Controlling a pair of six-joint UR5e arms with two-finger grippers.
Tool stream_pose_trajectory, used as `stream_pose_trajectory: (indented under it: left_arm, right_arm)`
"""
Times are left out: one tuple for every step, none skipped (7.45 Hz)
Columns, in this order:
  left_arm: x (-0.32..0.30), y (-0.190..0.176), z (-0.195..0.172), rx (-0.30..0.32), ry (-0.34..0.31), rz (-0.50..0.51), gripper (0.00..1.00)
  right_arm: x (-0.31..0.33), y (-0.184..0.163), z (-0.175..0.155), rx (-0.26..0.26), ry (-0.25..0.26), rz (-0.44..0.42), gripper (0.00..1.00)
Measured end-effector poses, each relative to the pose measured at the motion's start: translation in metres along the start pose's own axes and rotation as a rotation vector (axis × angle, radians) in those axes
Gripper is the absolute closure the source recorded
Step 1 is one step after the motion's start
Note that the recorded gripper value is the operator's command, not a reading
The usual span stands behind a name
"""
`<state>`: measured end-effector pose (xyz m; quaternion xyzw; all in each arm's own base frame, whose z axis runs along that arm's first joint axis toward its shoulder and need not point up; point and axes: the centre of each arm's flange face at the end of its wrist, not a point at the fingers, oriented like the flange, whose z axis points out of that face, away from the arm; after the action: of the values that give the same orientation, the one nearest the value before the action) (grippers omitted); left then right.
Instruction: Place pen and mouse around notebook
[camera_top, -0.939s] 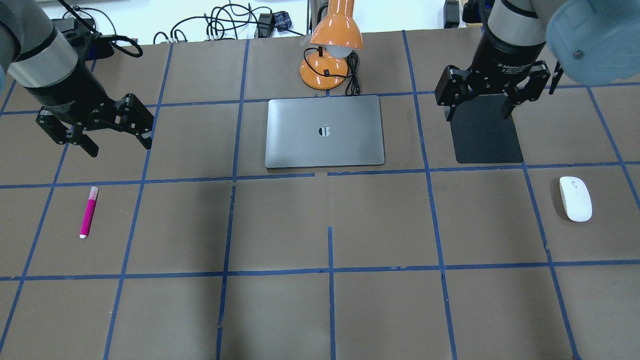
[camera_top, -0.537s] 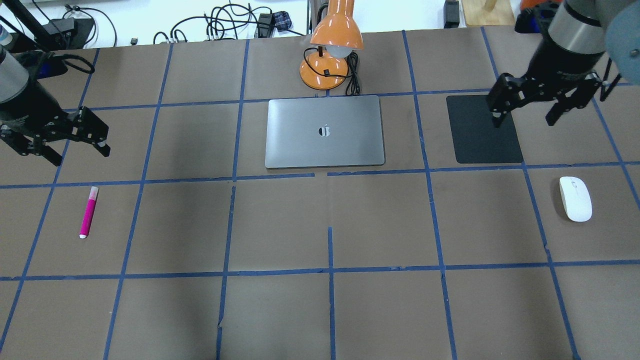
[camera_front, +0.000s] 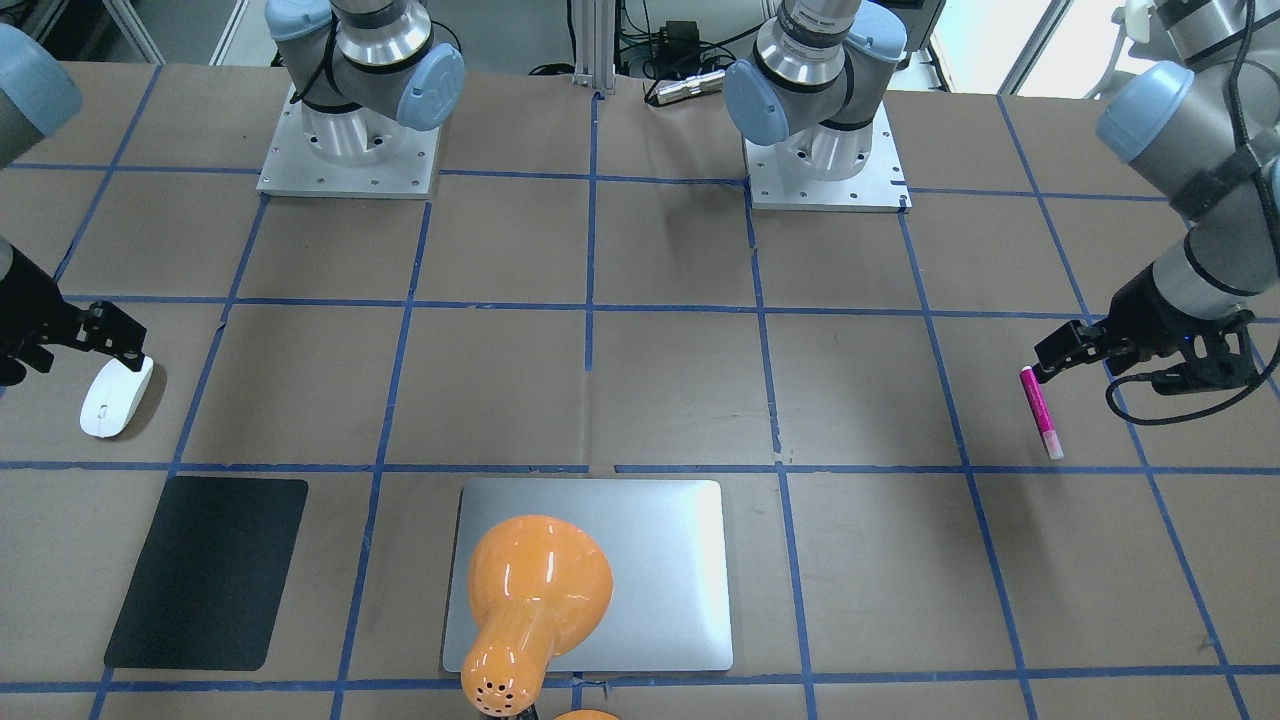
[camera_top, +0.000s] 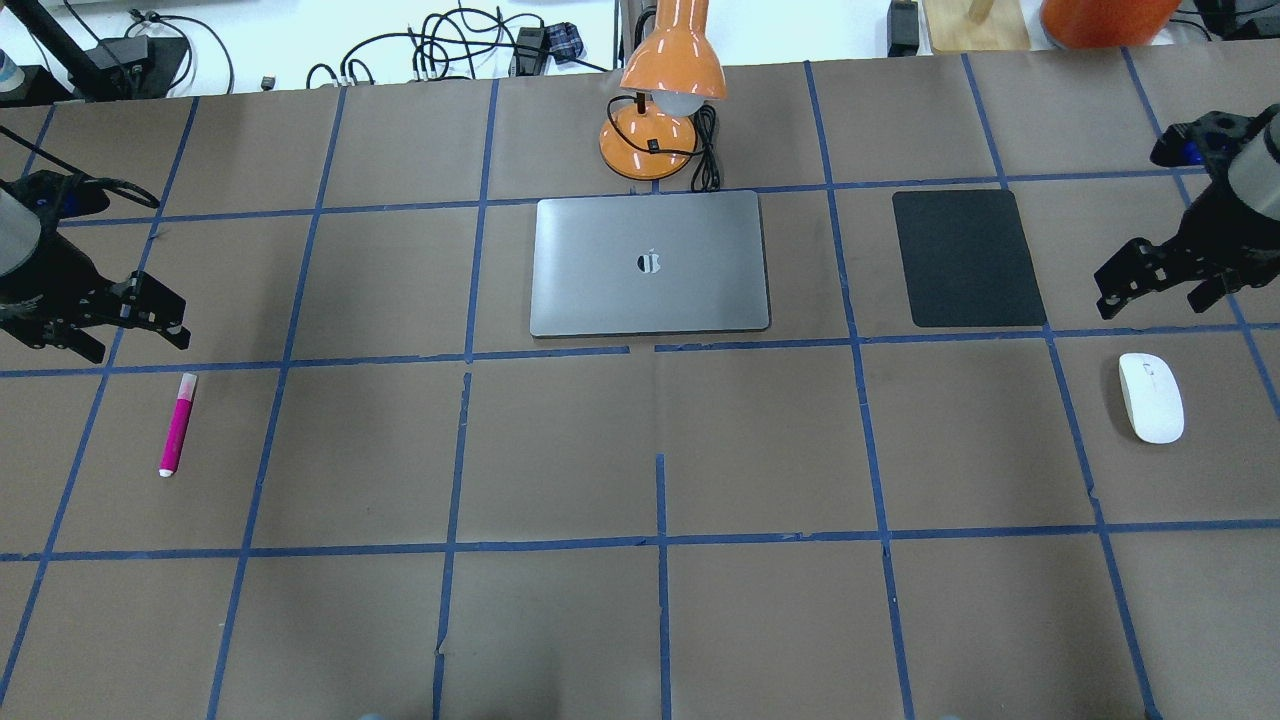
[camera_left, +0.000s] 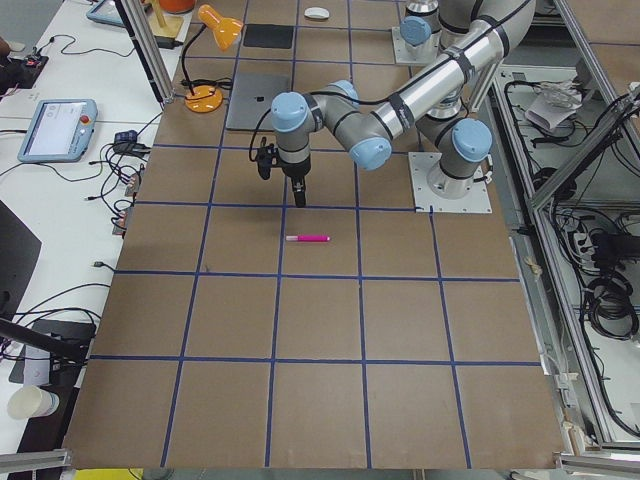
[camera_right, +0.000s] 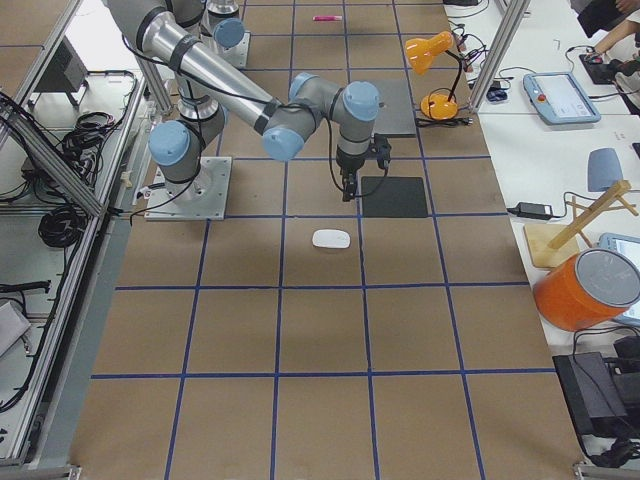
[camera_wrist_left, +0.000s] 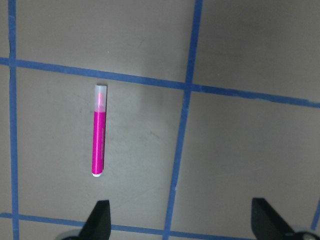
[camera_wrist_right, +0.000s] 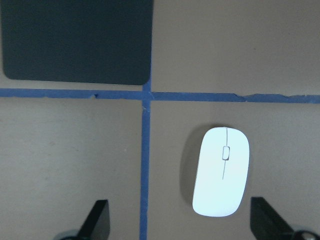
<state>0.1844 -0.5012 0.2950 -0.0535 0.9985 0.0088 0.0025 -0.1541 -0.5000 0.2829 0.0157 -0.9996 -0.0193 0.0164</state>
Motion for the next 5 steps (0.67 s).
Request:
stream_pose_trajectory:
  left_arm:
    - [-0.015, 0.002, 0.019, 0.025, -0.014, 0.016, 0.00]
    - [-0.023, 0.003, 0.032, 0.035, -0.022, 0.023, 0.00]
    - [-0.027, 0.002, 0.046, 0.027, -0.017, 0.026, 0.00]
    - [-0.030, 0.000, 0.061, 0.008, -0.005, 0.025, 0.00]
    - [-0.032, -0.001, 0.072, -0.006, 0.005, 0.019, 0.00]
  right_arm:
    - [0.017, 0.003, 0.026, -0.017, 0.011, -0.008, 0.00]
    - [0.027, 0.002, 0.046, -0.029, 0.014, -0.027, 0.00]
    - [0.032, 0.001, 0.060, -0.036, 0.014, -0.039, 0.00]
    - [0.034, -0.001, 0.071, -0.044, 0.009, -0.045, 0.00]
    - [0.035, -0.002, 0.080, -0.053, 0.003, -0.047, 0.00]
